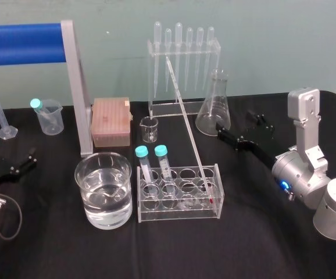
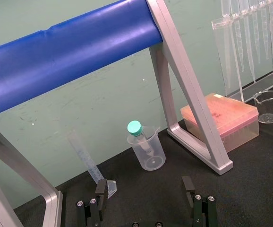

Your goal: Hold the thermometer with one hand and immerse one end into the beaker, then reinsert it into the test tube rack.

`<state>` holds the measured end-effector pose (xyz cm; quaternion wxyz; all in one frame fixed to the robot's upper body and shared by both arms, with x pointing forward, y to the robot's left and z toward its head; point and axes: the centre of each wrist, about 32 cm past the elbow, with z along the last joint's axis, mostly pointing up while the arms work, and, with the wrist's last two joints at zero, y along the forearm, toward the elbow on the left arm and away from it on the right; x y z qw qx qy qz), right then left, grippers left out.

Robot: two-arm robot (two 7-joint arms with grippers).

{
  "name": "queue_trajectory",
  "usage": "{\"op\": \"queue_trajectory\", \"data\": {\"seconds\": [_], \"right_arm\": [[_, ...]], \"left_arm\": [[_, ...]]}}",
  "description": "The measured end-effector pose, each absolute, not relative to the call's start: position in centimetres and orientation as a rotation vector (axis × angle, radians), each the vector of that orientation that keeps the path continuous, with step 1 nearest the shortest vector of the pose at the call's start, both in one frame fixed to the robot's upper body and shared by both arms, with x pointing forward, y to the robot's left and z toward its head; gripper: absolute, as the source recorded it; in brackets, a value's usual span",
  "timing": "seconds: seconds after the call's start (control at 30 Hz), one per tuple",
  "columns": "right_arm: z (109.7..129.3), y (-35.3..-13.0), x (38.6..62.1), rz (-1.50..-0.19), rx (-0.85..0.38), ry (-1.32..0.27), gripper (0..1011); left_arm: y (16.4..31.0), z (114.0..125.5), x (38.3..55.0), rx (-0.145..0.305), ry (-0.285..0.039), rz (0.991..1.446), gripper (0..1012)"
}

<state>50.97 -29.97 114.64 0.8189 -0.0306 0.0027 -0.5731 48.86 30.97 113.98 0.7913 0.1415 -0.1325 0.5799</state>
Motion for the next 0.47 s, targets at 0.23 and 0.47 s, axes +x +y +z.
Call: {"op": "queue_trajectory", "data": {"seconds": [0.23, 0.47], "right_arm": [[114.66, -29.98, 50.97, -1.222, -0.065, 0.005, 1003], [114.66, -29.98, 50.97, -1.223, -0.065, 0.005, 1003]], "left_arm": [[30.97, 113.98, 48.86, 0.304, -0.285, 1.248, 1008], [30.97, 113.98, 48.86, 0.304, -0.285, 1.248, 1008]]}}
